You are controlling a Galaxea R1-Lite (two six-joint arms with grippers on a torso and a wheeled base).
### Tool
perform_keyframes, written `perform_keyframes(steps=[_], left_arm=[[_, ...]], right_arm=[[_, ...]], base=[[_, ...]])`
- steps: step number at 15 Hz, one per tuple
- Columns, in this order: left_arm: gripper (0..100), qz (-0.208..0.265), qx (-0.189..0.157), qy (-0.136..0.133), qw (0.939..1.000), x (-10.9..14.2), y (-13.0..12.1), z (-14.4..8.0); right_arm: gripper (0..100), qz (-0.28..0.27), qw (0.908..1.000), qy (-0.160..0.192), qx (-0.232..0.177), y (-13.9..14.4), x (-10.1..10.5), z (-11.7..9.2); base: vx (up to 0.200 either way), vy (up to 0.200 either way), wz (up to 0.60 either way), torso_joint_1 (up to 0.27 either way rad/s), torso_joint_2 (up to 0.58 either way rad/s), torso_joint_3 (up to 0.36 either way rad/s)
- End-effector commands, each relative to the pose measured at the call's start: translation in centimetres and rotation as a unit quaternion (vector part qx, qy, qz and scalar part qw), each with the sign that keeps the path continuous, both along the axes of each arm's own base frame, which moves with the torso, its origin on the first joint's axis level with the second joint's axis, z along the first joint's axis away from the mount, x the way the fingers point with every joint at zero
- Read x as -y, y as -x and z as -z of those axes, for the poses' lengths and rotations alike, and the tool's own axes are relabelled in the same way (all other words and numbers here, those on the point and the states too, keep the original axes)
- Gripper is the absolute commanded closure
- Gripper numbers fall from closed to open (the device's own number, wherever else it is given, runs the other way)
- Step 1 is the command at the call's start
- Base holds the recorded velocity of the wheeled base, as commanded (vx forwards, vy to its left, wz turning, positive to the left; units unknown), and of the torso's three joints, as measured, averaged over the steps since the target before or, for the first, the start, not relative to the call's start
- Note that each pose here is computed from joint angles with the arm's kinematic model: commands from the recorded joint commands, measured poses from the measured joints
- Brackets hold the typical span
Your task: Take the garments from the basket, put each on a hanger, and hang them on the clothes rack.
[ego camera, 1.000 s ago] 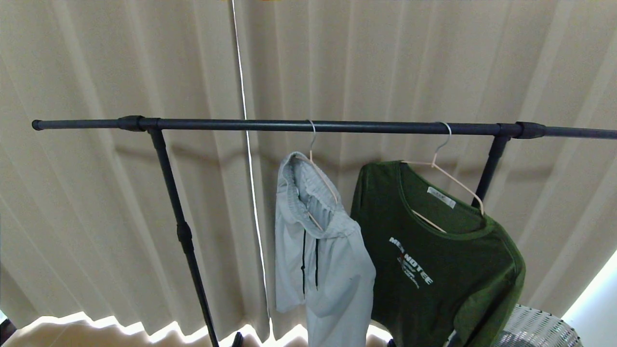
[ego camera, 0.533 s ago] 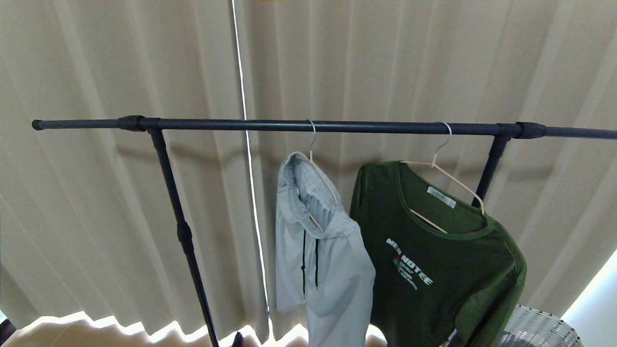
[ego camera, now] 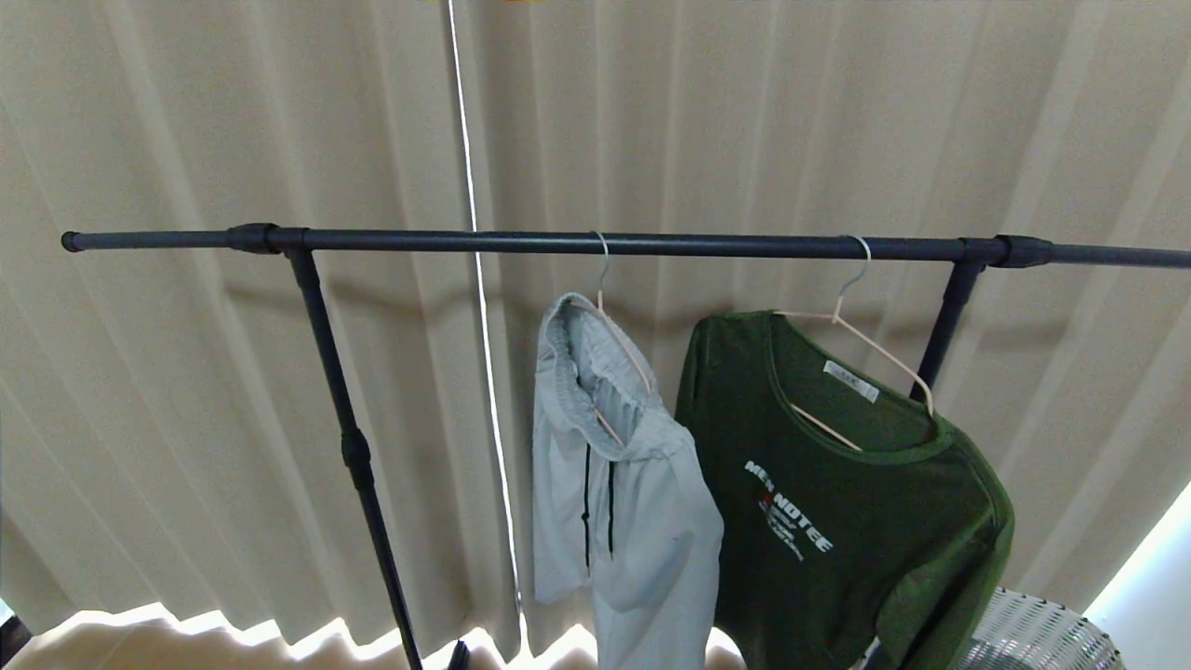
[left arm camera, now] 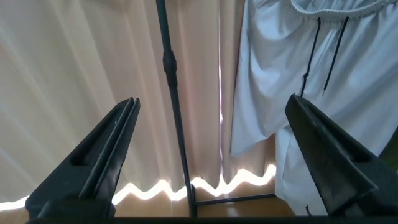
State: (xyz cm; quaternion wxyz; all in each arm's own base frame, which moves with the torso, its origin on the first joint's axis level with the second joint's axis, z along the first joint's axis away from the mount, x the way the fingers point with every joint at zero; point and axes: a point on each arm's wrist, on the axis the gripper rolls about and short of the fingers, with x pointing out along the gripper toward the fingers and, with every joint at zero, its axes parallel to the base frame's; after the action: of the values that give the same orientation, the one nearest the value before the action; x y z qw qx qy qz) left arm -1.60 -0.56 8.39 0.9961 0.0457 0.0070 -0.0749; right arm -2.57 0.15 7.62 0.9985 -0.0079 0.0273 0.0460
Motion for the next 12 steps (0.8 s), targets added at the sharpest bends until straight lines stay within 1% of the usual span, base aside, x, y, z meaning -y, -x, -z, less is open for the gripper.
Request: perform_keyframes(steps=[1, 2, 4, 5, 6, 7, 8, 9, 10, 11, 12], left_arm=[[0, 0.066, -0.002, 0.000, 0.9978, -0.22, 0.04, 0.01], [0, 0.056, 0.000, 0.005, 0.9984, -0.20, 0.06, 0.00], [0, 0.034, -0.003, 0.034, 0.9988, -0.28, 0.06, -0.01], [0, 0.017, -0.002, 0.041, 0.9990, -0.35, 0.05, -0.06], [0, -0.003, 0.002, 0.040, 0.9992, -0.39, 0.07, -0.05], [0, -0.018, 0.020, 0.042, 0.9987, -0.36, 0.38, 0.02], [0, -0.032, 0.042, 0.035, 0.9980, -0.31, 0.72, 0.12], [0, -0.051, 0.042, 0.035, 0.9972, -0.40, 0.71, 0.12], [0, -0.099, 0.037, 0.047, 0.9933, -0.62, 0.67, 0.19], [0, -0.108, 0.037, 0.066, 0.9913, -0.67, 0.67, 0.19], [0, -0.109, 0.036, 0.077, 0.9903, -0.67, 0.67, 0.19]], right_arm=[[0, 0.000, 1.0000, 0.000, 0.000, 0.00, 0.00, 0.01], [0, 0.000, 1.0000, 0.000, 0.000, 0.00, 0.00, 0.01], [0, 0.000, 1.0000, 0.002, 0.000, 0.00, 0.00, 0.01], [0, 0.000, 1.0000, 0.002, 0.000, 0.00, 0.00, 0.01], [0, 0.000, 1.0000, 0.002, 0.000, 0.00, 0.00, 0.01], [0, 0.000, 1.0000, 0.003, 0.000, 0.00, 0.00, 0.01], [0, 0.000, 1.0000, 0.003, 0.000, 0.00, 0.00, 0.01], [0, 0.000, 1.0000, 0.003, 0.000, -0.01, 0.00, 0.03], [0, 0.001, 1.0000, 0.004, 0.000, -0.01, 0.01, 0.03], [0, 0.002, 1.0000, 0.004, 0.000, -0.01, 0.01, 0.03], [0, 0.003, 1.0000, 0.003, 0.000, -0.01, 0.01, 0.03]], base=[[0.000, 0.000, 0.00, 0.000, 0.00, 0.000], [0.000, 0.000, 0.00, 0.000, 0.00, 0.000], [0.000, 0.000, 0.00, 0.000, 0.00, 0.000], [0.000, 0.000, 0.00, 0.000, 0.00, 0.000], [0.000, 0.000, 0.00, 0.000, 0.00, 0.000], [0.000, 0.000, 0.00, 0.000, 0.00, 0.000], [0.000, 0.000, 0.00, 0.000, 0.00, 0.000], [0.000, 0.000, 0.00, 0.000, 0.00, 0.000], [0.000, 0.000, 0.00, 0.000, 0.00, 0.000], [0.000, 0.000, 0.00, 0.000, 0.00, 0.000], [0.000, 0.000, 0.00, 0.000, 0.00, 0.000]])
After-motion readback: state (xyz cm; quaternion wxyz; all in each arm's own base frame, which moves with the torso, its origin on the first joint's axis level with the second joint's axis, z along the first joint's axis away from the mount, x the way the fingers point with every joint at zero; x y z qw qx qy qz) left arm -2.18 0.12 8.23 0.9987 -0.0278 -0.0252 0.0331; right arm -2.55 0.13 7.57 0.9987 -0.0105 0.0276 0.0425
